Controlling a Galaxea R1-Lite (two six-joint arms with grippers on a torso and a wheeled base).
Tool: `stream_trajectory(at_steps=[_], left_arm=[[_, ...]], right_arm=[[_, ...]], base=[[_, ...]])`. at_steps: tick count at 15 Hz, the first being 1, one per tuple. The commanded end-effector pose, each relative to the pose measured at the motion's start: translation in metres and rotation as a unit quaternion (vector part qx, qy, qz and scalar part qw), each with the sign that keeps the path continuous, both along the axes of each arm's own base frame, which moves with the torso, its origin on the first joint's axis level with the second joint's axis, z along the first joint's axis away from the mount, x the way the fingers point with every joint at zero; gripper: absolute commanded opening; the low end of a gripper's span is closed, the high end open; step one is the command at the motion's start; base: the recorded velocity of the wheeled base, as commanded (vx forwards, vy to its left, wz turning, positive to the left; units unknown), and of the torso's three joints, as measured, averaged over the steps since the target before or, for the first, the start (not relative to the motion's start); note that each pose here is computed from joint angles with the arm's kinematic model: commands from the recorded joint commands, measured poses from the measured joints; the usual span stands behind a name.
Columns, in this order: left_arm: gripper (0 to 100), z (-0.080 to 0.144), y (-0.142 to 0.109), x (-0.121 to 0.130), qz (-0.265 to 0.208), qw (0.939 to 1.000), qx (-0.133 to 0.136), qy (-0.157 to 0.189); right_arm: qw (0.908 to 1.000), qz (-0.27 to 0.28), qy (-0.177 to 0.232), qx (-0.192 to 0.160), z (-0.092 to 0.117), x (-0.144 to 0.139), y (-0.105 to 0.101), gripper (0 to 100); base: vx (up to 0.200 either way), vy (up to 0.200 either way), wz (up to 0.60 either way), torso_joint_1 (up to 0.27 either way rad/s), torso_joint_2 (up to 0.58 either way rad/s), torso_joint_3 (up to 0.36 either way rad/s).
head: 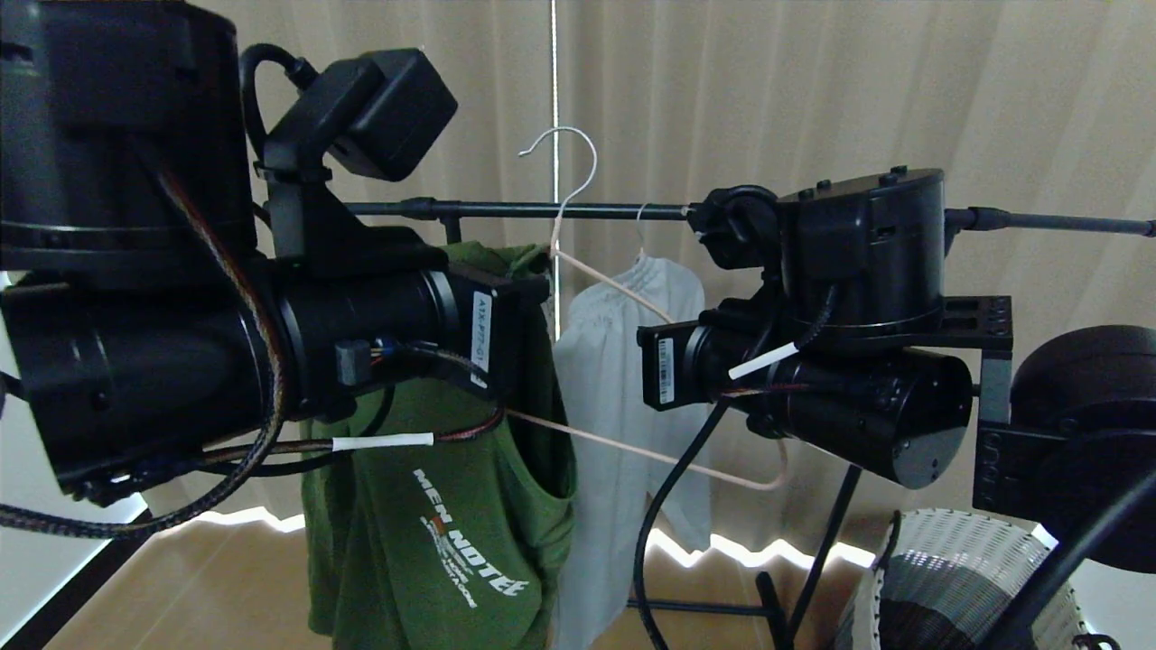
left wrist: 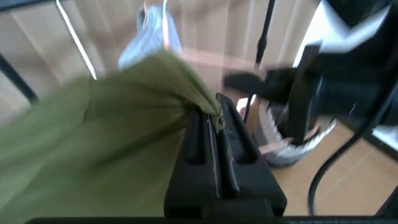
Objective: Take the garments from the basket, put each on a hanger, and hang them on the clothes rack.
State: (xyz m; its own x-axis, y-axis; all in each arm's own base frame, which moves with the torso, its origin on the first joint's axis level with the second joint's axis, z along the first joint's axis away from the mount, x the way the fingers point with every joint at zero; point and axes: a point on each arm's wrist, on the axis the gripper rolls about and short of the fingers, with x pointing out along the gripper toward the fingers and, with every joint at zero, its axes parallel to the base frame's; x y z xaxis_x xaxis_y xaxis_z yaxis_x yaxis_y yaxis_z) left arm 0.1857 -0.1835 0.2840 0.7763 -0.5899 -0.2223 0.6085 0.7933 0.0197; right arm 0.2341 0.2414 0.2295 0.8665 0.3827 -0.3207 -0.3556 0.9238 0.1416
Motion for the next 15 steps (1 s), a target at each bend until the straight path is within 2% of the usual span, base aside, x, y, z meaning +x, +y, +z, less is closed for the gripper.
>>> stream_trajectory(at_steps=[1,5,6,9,10,12,15], left_arm=[[0,-0.008,0.01,-0.008,-0.001,0.9998,0.021,-0.001],[0,-0.017,0.014,-0.013,-0.006,0.9991,0.041,-0.001],[100,-0.017,0.014,-0.013,-0.007,0.9992,0.04,-0.002],[100,-0.013,0.021,-0.019,-0.007,0.9989,0.044,-0.015],[100,-0.014,0.026,-0.023,-0.012,0.9975,0.063,-0.032],[100,-0.015,0.047,-0.023,0.009,0.9923,0.102,-0.069],[100,-0.002,0.068,-0.023,0.034,0.9835,0.111,-0.139]], right_arm=[[0.9999,-0.015,-0.005,0.005,0.004,0.006,-0.008,0],[0.9995,-0.024,-0.015,0.014,0.013,0.009,-0.014,0],[0.9995,-0.024,-0.015,0.012,0.012,0.009,-0.014,0],[0.9994,-0.027,-0.022,0.008,0.016,0.008,-0.019,0],[0.9993,-0.029,-0.023,0.005,0.016,0.008,-0.023,0],[0.9992,-0.03,-0.027,-0.002,0.018,0.0,-0.034,0],[0.9988,-0.011,-0.045,-0.019,0.014,-0.015,-0.049,0]], base=[[0.0,0.0,0.0,0.0,0.0,0.0],[0.0,0.0,0.0,0.0,0.0,0.0],[0.0,0.0,0.0,0.0,0.0,0.0],[0.0,0.0,0.0,0.0,0.0,0.0],[0.0,0.0,0.0,0.0,0.0,0.0],[0.0,0.0,0.0,0.0,0.0,0.0],[0.0,0.0,0.0,0.0,0.0,0.0]])
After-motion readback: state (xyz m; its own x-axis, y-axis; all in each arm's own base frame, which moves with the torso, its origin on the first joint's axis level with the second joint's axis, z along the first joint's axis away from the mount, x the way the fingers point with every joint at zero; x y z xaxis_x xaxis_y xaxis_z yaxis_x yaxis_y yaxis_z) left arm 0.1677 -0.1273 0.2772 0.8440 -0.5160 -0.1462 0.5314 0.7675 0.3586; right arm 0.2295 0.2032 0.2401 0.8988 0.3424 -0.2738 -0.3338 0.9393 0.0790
